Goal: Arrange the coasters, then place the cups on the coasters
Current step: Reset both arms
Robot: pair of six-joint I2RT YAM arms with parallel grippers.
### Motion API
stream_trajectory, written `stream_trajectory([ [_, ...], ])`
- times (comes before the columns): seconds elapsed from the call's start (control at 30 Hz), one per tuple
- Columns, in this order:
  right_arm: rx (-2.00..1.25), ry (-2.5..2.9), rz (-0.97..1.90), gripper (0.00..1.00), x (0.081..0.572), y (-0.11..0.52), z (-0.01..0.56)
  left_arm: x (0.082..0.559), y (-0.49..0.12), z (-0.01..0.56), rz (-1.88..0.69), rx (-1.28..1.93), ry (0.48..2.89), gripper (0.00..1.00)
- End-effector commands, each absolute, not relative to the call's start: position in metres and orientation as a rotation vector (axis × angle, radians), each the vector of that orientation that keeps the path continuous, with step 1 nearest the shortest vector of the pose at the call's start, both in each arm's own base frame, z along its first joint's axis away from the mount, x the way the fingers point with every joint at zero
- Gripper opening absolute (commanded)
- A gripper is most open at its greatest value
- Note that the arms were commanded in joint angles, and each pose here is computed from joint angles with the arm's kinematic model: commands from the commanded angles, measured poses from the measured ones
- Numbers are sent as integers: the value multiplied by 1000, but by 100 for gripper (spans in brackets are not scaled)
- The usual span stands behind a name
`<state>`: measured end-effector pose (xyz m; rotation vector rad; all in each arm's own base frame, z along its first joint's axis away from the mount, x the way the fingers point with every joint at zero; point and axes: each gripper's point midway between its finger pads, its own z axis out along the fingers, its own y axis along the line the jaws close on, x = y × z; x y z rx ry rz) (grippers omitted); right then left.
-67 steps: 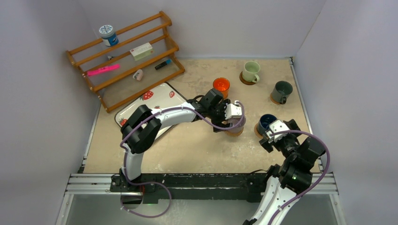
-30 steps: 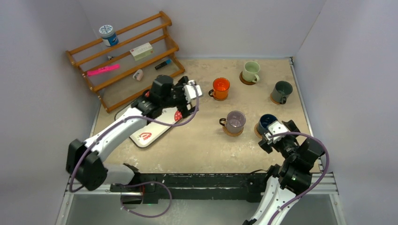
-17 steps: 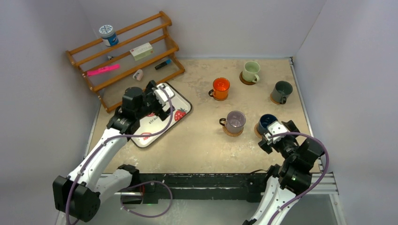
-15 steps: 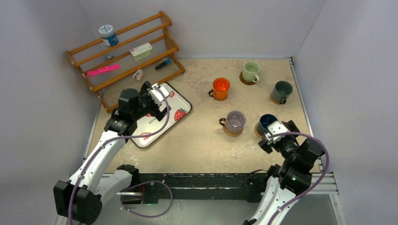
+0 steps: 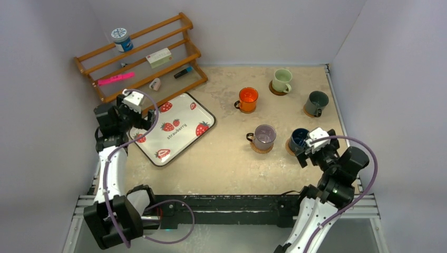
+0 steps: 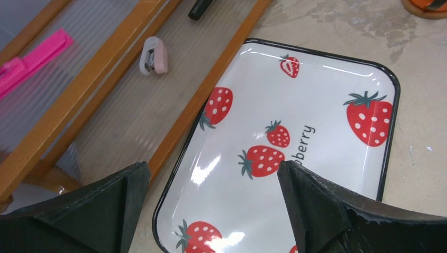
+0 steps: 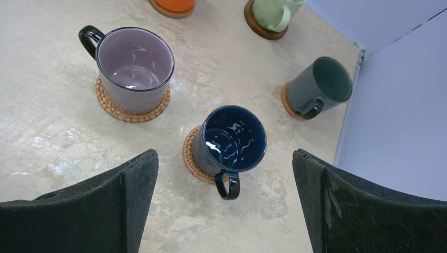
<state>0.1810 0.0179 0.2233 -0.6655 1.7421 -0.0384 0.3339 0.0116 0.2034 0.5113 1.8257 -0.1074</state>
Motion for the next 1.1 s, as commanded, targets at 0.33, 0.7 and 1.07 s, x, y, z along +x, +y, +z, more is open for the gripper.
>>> stream_trajectory([
  [0.33, -447, 1868, 89, 99, 227, -17, 245, 344, 6, 209, 2, 464, 1807, 100],
  [0.7, -533, 2052, 62, 99, 286, 50, 211, 366, -38, 202, 22, 527, 1886, 100],
  [1.07, -710, 1786, 249, 99, 232, 103, 258, 326, -76, 199, -39, 757, 1788, 100],
])
